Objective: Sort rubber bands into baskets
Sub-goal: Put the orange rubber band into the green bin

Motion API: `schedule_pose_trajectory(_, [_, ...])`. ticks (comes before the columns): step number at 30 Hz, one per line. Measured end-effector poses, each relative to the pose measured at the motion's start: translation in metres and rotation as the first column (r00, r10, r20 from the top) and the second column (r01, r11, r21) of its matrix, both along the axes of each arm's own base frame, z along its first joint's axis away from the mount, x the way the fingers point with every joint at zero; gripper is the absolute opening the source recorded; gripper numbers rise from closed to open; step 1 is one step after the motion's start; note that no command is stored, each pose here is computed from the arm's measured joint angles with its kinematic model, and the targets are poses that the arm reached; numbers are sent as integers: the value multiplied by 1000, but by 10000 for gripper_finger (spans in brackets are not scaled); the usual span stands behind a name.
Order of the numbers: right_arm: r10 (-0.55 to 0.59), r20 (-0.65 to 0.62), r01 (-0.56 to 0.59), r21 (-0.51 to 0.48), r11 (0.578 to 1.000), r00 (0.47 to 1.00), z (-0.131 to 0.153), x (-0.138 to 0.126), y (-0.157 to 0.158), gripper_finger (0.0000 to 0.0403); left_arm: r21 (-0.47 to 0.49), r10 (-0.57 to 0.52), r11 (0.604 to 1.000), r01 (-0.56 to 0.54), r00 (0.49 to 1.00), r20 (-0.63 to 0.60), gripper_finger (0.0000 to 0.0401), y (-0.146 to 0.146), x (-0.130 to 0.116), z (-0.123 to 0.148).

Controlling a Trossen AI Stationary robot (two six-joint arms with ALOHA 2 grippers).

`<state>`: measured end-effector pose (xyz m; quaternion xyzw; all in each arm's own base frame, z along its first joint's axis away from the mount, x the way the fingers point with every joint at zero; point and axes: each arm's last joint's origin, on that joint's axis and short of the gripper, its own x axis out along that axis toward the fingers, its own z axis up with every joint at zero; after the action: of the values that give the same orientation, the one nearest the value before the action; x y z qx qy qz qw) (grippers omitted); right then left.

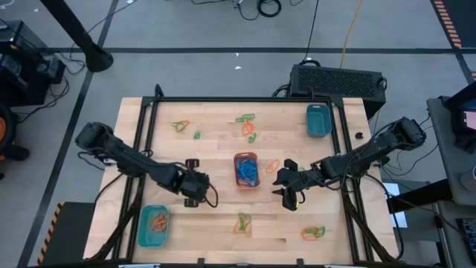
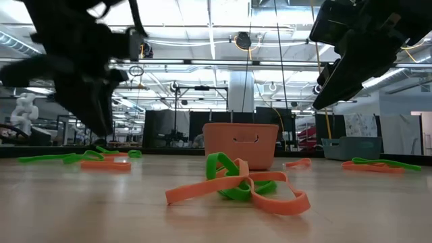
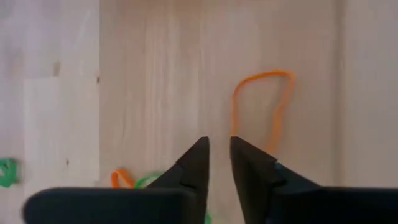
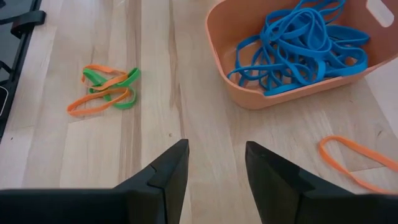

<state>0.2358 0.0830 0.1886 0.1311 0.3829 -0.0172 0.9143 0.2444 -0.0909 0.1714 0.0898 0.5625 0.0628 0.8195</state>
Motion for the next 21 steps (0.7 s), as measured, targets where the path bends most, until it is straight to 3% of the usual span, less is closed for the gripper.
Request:
schedule_pose_trajectory(8, [0,0,0,0,1000,1000,0,0,0,151,-80,11,997,-13,1000,-21,142,1,17,-21])
schedule_pose_trajectory(16, [0,0,0,0,1000,1000,0,0,0,151,-74,36,996,-40,997,-62,146,8,20,-31])
schedule_pose_trajectory(21, [0,0,0,-1,1000,1000,0,0,0,151,-158,8,987,-22,996,-92,134,11,24,-35])
